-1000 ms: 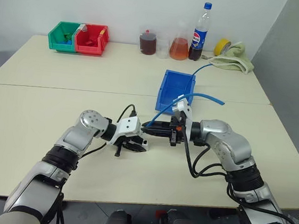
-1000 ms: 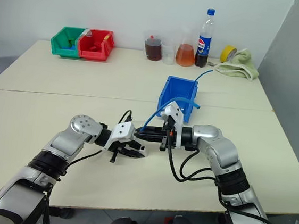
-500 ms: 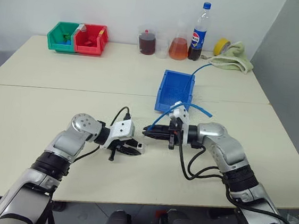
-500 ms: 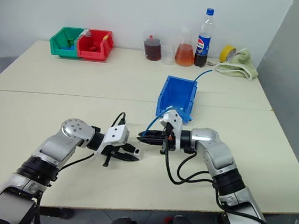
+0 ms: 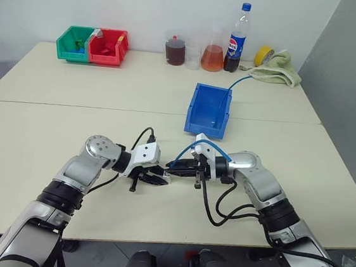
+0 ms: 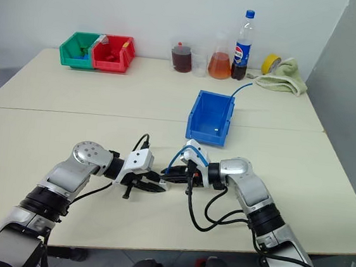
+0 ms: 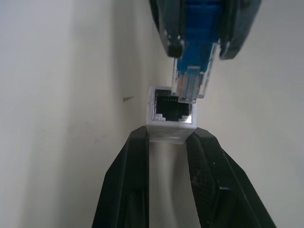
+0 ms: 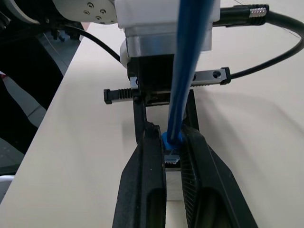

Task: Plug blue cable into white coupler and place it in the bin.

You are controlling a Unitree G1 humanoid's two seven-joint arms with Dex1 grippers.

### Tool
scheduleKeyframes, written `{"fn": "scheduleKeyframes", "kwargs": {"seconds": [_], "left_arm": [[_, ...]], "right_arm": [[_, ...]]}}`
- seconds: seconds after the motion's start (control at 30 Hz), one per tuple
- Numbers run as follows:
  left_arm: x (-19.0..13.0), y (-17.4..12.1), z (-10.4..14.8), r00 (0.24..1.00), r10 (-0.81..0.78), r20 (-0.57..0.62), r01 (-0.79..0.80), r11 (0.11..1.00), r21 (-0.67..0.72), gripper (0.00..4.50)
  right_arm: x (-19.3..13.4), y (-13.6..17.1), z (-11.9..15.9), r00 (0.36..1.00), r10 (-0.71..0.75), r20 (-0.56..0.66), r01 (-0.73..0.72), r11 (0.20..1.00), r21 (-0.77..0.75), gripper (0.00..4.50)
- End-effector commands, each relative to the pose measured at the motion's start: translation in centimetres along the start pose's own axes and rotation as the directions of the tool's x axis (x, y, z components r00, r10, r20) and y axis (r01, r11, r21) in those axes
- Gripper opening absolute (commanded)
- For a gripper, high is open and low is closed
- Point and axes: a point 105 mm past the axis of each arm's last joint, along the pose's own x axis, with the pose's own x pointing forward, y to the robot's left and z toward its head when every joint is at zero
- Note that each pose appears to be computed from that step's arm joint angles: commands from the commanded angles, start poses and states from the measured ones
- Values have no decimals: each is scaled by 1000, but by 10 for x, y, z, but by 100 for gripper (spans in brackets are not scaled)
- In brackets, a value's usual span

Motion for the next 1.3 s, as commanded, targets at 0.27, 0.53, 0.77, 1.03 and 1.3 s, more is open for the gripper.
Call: {"fn": "scheduleKeyframes", "kwargs": {"seconds": [0.27,0.53,0.77,1.03,1.3], "left_arm": [[-4,5,1,1000,13,-18,-13,1000,6,79],[-5,5,0,1000,15,-21,-15,1000,4,79],[-6,5,0,1000,18,-22,-18,1000,3,79],[-6,5,-1,1000,23,-22,-23,1000,2,79],[-6,5,-1,999,26,-22,-26,1000,0,79]], "right_arm": [[5,-4,7,1000,8,-8,-9,997,-83,15],[9,-1,1,997,40,-61,-47,992,-121,15],[15,-1,0,996,46,-72,-54,992,-114,15],[20,-7,3,999,23,-44,-26,997,-66,15],[19,-3,-3,998,35,-55,-37,998,-52,15]]}}
